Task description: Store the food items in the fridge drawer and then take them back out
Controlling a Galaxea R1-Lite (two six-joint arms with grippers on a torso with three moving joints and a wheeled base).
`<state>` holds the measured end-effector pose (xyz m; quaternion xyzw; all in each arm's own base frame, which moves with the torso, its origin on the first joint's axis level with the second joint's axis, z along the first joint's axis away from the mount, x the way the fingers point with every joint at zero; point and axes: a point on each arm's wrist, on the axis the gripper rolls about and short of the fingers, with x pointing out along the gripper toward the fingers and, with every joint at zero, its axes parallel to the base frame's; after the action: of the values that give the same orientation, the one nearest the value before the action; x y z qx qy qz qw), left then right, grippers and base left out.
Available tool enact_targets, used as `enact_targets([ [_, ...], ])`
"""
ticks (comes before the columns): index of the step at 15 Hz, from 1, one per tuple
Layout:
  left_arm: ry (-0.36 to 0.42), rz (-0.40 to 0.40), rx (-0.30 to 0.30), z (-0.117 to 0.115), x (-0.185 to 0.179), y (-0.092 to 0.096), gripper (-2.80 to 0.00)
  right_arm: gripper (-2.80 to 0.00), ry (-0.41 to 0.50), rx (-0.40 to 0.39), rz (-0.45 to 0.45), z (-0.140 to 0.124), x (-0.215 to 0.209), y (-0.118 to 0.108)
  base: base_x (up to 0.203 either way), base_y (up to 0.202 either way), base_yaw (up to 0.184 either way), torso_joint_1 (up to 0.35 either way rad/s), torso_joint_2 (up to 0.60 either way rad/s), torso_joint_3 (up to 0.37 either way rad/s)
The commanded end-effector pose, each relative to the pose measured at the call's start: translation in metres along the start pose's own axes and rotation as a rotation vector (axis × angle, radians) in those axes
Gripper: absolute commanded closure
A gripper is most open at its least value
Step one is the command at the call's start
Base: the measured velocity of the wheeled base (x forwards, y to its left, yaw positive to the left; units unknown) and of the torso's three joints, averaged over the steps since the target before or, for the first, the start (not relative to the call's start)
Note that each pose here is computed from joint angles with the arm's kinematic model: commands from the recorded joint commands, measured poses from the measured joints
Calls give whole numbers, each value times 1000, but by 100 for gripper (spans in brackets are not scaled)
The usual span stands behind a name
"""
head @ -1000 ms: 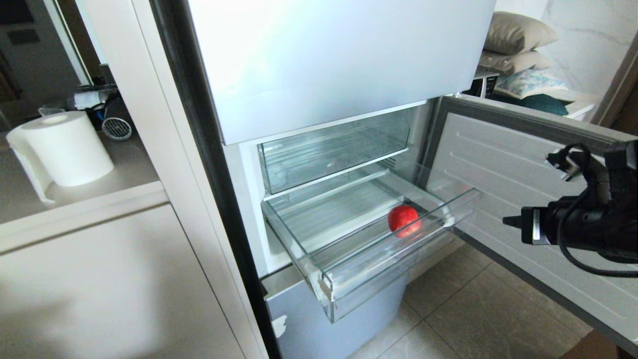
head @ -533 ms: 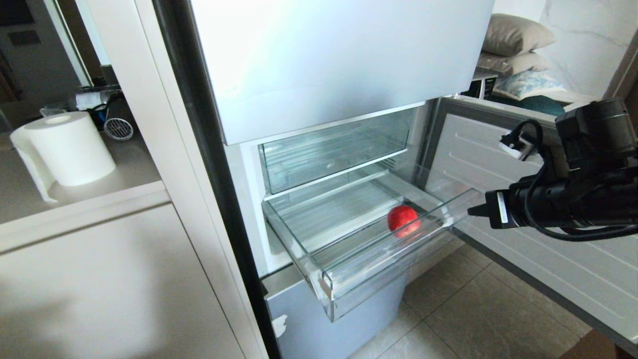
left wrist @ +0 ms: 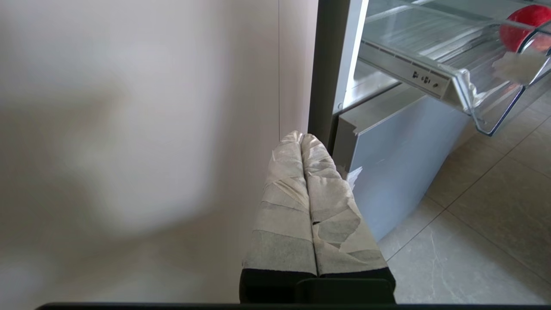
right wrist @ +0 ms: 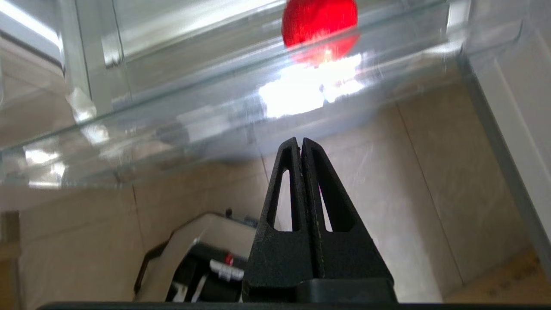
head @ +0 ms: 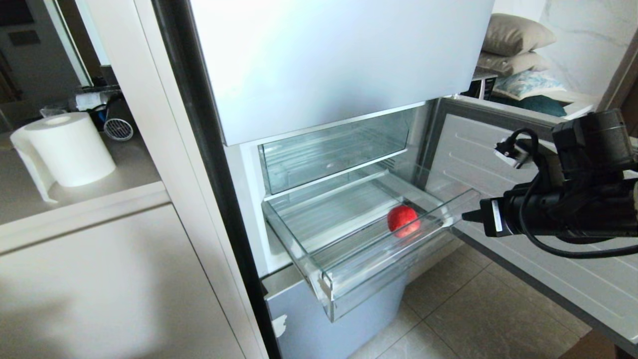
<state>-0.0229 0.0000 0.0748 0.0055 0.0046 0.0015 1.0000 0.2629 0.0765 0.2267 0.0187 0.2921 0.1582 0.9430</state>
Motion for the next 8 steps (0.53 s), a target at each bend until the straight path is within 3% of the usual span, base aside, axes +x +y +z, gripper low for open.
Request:
enact_targets([
  [1, 2, 0, 0, 0, 0, 0, 0, 0, -61, -24, 4, -3, 8, -1, 0, 0, 0, 137, -271, -136],
  [3, 1, 0, 1, 0, 0, 0, 0, 0, -60, -55, -3, -4, 14, -1, 0, 0, 0, 166, -337, -176],
  [8, 2, 0, 0, 0, 0, 0, 0, 0, -28, -45, -10, -12, 20, -4, 0, 0, 0, 170, -345, -175],
])
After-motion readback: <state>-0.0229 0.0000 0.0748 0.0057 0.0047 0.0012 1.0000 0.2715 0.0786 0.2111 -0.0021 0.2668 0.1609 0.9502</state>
